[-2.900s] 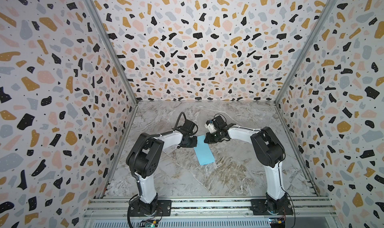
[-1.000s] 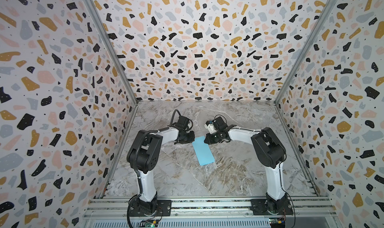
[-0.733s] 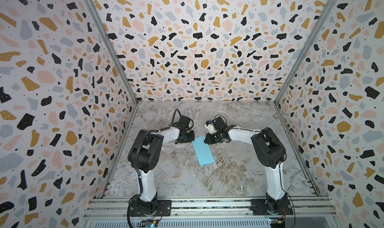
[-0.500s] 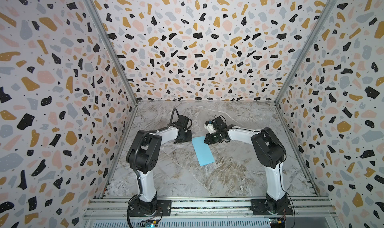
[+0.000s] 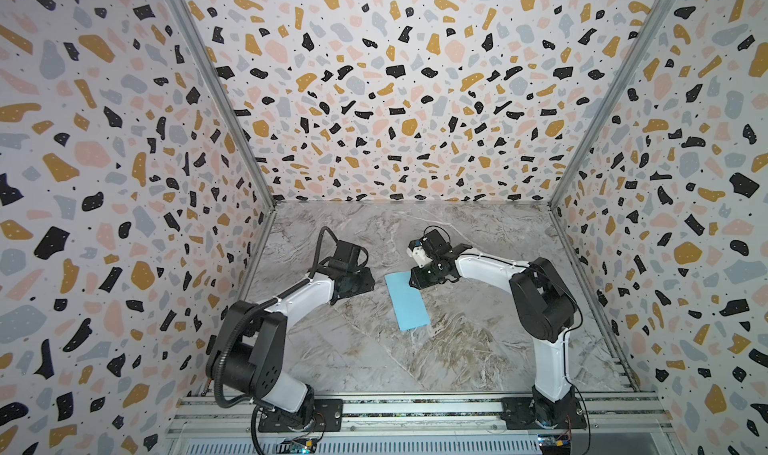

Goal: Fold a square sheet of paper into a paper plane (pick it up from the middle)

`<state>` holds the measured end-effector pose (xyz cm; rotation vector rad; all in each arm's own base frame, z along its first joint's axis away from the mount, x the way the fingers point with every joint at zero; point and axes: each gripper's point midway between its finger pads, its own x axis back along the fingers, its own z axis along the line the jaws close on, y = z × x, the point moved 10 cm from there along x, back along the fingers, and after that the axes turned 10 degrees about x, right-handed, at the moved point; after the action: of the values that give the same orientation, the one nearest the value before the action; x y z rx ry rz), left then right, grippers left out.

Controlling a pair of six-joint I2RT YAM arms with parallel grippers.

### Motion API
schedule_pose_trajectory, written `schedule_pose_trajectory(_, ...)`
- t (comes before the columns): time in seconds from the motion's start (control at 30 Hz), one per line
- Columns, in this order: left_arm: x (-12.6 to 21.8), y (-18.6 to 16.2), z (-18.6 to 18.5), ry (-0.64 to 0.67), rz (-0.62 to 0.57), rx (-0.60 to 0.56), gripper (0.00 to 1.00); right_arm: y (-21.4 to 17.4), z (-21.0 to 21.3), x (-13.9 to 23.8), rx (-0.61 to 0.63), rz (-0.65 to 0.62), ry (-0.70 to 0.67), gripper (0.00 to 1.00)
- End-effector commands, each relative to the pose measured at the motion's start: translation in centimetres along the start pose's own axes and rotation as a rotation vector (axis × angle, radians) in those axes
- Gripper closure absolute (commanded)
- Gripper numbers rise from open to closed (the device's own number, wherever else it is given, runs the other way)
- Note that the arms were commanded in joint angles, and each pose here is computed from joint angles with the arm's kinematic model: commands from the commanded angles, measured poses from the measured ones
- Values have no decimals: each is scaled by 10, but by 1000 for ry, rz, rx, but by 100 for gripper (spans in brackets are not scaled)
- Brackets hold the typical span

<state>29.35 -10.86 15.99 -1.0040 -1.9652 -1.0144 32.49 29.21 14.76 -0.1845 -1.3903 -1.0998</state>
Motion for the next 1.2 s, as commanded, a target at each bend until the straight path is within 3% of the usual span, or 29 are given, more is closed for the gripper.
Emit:
schedule_pose_trajectory(0.0,14,6,10,-11,-53,40,40,-2,28,23,50,-9,-49,70)
schedule_pose_trajectory(0.13,25,11,17,-9,-102,17,28,-11,55,10,80,28,-27,69)
schedule_pose_trajectory(0.37,30,16,22,-12,-125,-2,20,-29,77,-21,108,122,11,73)
schedule_pose_trajectory(0.6,27,7,25,-46,-105,2,18,-53,69,-26,134,181,-7,75)
schedule_pose_trajectory(0.77,24,2,19,-130,-57,4,18,-77,62,-16,283,244,61,77)
schedule_pose_trajectory(0.93,17,-6,-3,-266,6,-26,23,-83,55,-1,321,218,131,78)
schedule_pose_trajectory(1.03,8,-14,-21,-341,58,-45,33,-76,57,10,301,156,133,78)
schedule_pose_trajectory(1.17,-4,-24,-40,-406,113,-55,51,-68,58,19,186,69,106,78)
